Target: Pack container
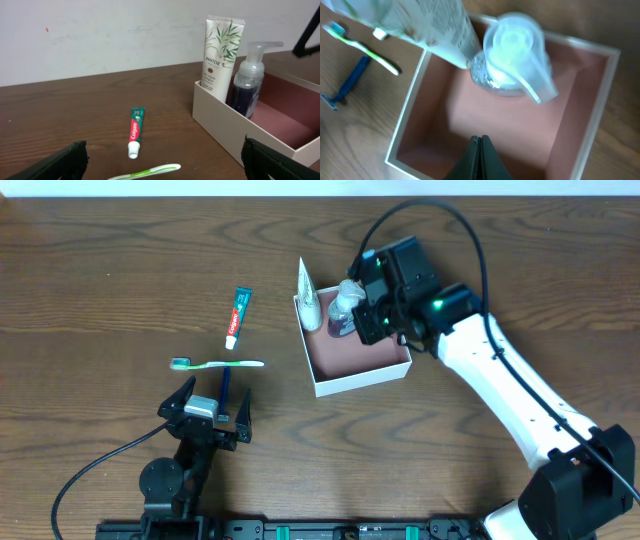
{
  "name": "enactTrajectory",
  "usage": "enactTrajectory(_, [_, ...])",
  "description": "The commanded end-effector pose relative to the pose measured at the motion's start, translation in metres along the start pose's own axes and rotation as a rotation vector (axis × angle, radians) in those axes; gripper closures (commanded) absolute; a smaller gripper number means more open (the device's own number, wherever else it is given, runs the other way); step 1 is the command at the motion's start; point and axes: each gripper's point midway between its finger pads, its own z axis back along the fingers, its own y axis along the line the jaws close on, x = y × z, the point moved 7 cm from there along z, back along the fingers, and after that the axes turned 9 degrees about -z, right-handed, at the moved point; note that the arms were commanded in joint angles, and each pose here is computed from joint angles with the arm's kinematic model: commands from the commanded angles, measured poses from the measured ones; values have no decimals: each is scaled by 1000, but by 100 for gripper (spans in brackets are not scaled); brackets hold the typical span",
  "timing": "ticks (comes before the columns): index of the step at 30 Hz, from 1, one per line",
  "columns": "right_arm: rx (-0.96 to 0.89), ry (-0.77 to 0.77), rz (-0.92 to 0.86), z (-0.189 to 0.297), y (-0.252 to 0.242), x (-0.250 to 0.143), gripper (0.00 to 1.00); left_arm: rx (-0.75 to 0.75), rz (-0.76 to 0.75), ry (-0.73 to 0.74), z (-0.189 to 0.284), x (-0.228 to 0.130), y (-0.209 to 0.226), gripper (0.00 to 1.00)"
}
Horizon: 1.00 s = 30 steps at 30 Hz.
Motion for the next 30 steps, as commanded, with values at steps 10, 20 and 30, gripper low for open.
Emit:
enactTrajectory(10, [-11, -16, -14, -34, -8, -23, 99, -22, 25, 47, -1, -13, -3, 2])
enactTrajectory(20, [4, -90, 0, -53, -14, -32, 99, -22, 25, 47, -1, -13, -3, 2])
enactTrajectory(30, [-7, -156, 8, -61, -18, -33, 99, -22, 25, 47, -1, -13, -3, 2])
